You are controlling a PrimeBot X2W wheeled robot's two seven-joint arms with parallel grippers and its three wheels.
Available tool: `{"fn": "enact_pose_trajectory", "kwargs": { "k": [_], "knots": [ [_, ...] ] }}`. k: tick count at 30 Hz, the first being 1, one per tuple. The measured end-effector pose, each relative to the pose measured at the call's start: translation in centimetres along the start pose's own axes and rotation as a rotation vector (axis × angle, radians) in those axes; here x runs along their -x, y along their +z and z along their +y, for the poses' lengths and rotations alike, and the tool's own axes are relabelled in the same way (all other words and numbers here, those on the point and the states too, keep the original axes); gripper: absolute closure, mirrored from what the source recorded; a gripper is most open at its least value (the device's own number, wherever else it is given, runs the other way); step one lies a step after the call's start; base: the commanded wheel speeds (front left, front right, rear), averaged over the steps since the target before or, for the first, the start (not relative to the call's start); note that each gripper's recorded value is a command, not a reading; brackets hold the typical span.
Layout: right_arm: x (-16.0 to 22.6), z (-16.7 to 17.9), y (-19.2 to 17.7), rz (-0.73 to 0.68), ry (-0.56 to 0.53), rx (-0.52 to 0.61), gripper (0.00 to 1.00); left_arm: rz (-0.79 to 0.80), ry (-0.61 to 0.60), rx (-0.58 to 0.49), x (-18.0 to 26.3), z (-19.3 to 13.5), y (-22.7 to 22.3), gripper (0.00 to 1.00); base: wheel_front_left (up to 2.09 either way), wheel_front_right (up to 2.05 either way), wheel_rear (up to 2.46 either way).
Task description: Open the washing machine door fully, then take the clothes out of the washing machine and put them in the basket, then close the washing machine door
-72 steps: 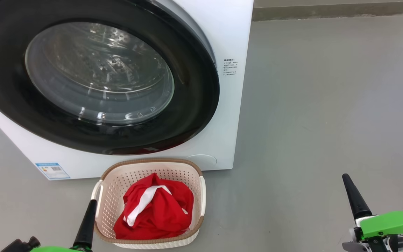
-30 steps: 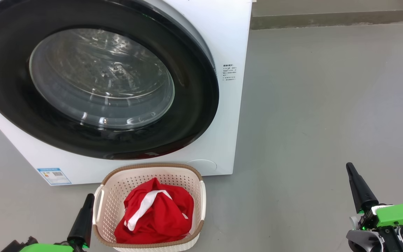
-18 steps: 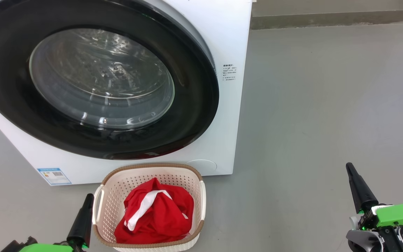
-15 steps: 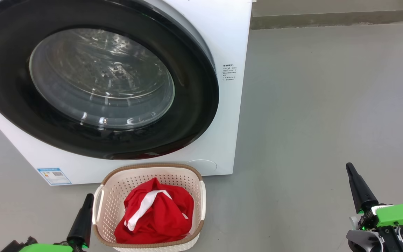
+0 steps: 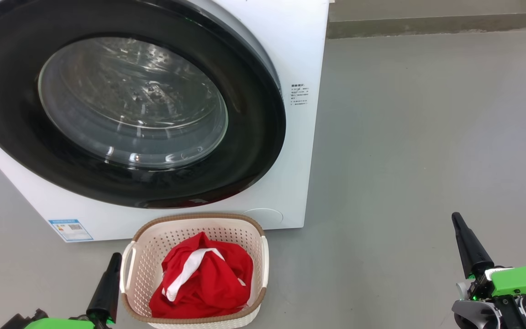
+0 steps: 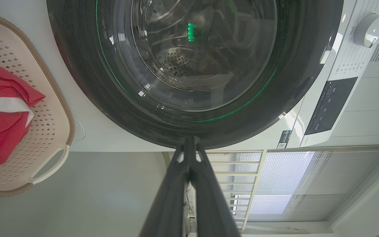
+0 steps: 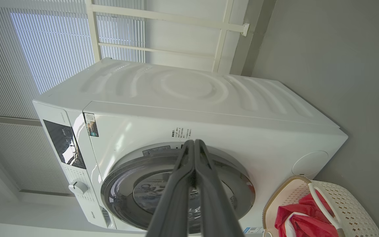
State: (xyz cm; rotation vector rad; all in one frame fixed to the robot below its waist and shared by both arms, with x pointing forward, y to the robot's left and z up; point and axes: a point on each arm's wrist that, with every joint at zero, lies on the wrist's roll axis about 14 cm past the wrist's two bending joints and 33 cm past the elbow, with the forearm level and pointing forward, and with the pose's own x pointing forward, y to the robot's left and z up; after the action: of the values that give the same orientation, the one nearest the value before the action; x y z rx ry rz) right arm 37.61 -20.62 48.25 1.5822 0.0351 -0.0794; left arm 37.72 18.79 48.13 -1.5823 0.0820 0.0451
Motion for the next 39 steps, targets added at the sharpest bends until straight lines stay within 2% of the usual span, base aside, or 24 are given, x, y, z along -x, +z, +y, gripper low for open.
{"fn": "enact_pose_trajectory", "kwargs": {
  "k": [39],
  "knots": [
    [0.01,0.0,-0.04,0.003,0.0,-0.001,1.0,0.002,-0.001,0.003,0.01,-0.01,-0.01,1.0,0.0,0.0,0.0]
  ]
}}
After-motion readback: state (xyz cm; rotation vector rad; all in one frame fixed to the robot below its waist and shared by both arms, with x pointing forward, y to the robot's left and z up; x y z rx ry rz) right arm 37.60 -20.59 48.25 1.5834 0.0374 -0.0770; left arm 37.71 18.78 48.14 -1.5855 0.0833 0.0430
